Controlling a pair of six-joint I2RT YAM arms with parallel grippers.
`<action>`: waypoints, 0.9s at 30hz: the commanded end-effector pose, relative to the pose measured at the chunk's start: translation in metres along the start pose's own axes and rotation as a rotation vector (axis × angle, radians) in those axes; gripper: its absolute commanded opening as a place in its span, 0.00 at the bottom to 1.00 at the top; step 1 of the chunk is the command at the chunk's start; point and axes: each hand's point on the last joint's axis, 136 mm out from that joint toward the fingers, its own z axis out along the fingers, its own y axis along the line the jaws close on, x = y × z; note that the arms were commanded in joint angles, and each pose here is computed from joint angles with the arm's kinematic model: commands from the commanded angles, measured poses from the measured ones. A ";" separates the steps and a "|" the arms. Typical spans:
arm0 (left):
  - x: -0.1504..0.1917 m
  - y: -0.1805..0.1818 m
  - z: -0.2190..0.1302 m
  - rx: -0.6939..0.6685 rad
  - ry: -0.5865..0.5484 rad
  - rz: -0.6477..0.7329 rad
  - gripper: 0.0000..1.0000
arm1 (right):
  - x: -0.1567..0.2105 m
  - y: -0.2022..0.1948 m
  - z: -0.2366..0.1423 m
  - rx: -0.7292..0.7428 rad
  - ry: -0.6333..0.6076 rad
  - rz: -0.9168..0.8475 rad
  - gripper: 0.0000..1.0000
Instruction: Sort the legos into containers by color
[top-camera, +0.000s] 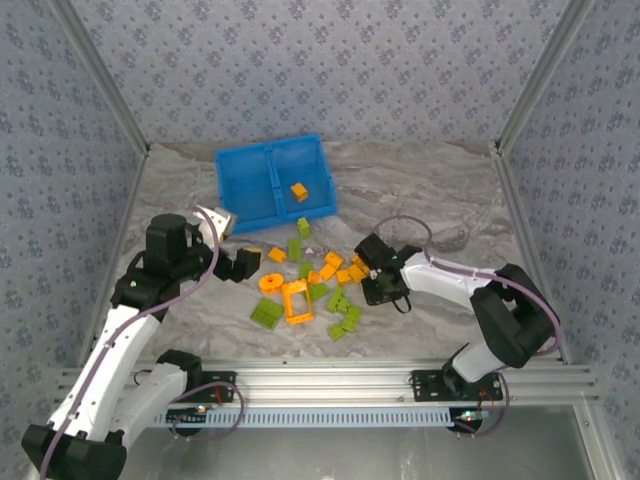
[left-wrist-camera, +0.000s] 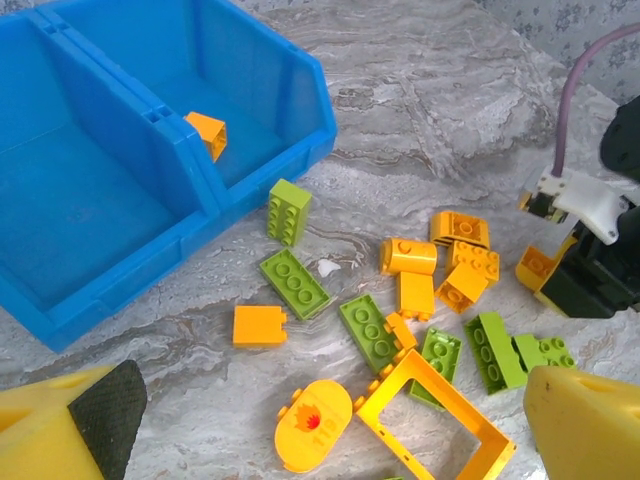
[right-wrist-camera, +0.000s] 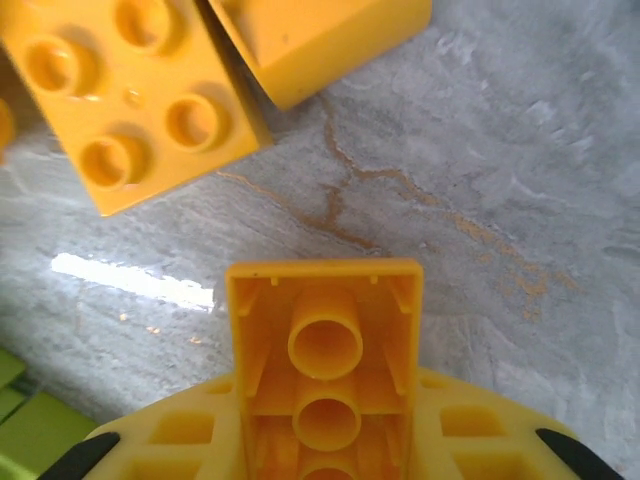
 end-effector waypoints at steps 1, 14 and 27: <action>-0.002 0.000 -0.007 -0.026 -0.012 0.041 0.99 | -0.033 0.007 -0.054 -0.033 -0.167 0.025 0.28; -0.003 0.015 -0.022 -0.146 -0.056 0.102 0.99 | -0.242 0.092 -0.154 -0.179 -0.640 -0.054 0.29; 0.001 0.016 -0.019 -0.144 -0.031 0.092 0.99 | -0.331 0.102 -0.006 -0.012 -0.454 -0.070 0.33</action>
